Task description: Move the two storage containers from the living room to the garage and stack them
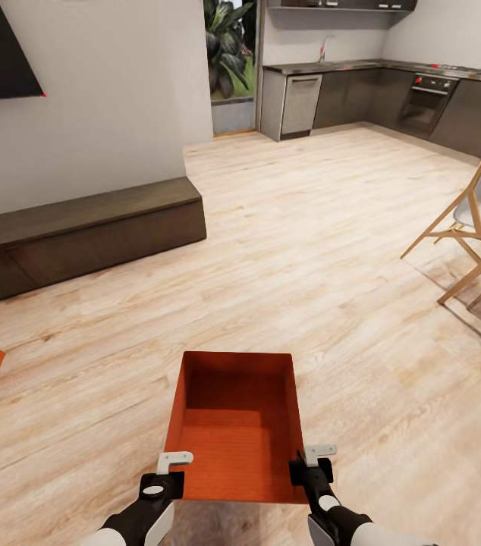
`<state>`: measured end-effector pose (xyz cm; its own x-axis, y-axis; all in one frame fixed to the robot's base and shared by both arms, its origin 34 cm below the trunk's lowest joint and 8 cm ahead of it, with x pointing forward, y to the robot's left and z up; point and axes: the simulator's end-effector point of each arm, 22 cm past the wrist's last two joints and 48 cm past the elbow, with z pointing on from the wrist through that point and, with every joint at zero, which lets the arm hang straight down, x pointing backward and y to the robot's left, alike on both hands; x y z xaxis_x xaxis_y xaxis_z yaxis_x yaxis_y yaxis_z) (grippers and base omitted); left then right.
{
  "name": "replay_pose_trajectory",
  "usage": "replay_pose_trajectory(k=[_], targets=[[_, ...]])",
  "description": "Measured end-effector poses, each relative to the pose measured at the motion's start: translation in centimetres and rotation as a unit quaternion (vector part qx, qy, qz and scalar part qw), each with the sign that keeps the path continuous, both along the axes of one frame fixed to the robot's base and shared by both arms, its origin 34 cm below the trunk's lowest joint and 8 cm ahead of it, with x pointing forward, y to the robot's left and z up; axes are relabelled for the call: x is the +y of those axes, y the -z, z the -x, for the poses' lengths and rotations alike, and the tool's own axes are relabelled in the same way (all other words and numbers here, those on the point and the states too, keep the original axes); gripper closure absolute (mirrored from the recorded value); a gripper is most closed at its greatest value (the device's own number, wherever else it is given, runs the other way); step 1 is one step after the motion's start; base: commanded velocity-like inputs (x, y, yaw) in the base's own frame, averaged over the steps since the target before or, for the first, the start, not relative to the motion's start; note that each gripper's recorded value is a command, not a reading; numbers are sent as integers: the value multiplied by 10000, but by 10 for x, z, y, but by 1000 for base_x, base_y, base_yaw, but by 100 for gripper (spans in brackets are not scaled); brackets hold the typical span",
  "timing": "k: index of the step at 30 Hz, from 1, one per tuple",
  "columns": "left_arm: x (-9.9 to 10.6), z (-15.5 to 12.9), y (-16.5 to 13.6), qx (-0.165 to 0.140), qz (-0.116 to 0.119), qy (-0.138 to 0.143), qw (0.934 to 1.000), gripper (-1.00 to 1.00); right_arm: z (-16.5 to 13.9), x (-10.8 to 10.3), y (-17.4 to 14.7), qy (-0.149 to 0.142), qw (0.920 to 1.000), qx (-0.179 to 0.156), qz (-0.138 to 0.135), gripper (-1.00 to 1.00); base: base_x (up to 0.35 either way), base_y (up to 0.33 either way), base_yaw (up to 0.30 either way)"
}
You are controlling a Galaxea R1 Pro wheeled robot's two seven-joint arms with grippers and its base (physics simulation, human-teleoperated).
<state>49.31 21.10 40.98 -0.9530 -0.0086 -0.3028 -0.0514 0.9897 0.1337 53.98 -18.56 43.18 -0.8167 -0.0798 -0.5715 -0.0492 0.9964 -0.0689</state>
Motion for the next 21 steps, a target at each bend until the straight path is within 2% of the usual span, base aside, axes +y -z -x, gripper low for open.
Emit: replay_pose_trajectory(k=[21], targets=[[0, -1, -35, 3, 1, 0, 10000, 100, -1, 0, -35, 0, 10000, 3, 0, 100, 0, 0, 0]])
